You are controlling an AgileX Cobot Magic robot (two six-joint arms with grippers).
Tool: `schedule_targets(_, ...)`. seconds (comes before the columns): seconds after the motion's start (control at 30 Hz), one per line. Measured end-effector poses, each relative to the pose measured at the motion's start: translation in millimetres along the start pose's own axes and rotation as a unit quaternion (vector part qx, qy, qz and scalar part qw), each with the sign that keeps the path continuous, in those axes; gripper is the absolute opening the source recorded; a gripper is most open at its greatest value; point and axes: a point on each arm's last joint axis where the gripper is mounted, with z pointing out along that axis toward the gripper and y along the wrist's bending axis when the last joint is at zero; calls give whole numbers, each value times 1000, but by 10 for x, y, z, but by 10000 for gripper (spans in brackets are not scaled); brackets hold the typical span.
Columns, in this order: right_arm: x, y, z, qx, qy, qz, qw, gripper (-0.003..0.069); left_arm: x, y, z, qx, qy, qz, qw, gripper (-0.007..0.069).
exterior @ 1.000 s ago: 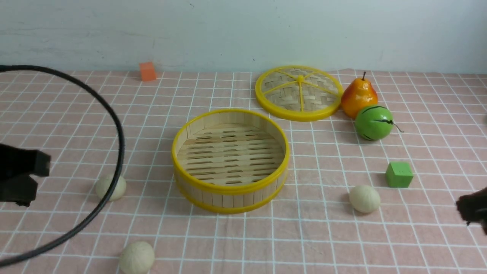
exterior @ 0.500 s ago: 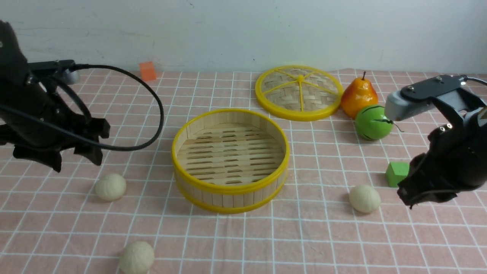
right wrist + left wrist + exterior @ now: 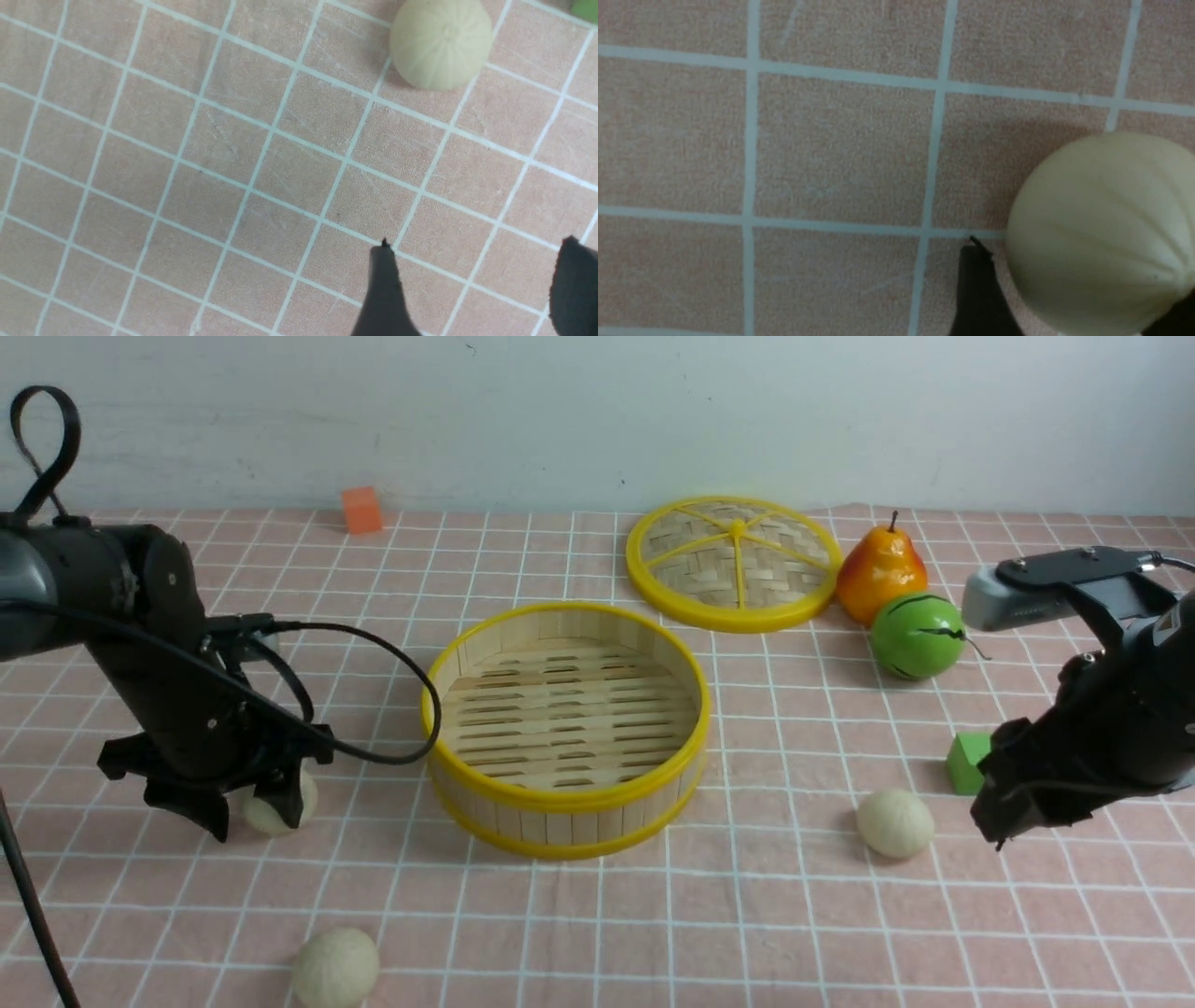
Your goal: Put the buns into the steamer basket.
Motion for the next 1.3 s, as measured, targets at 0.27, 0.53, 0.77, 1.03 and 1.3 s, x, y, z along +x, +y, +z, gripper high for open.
schedule_targets(0.27,-18,-3,0,1,-10,0,1000,419,-53,-11,-80,2,-16,0,1000,74)
schedule_targets(0.53,-57,-10,1,5,-30,0,1000,402,-191,-547,-970,34,-108,79,990,-6)
schedule_targets(0.77,-97,-19,98,-1,-20,7,1000,400,-74,-1480,-1295,97,-153,172,968,-6)
schedule_targets(1.03,-159,-23,250,-17,-20,25,999,408,-128,-1634,-584,65,-95,167,979,161)
schedule_targets(1.3,-266,-130,617,3,-18,24,1000,507,-221,-1678,-563,69,-116,158,978,594)
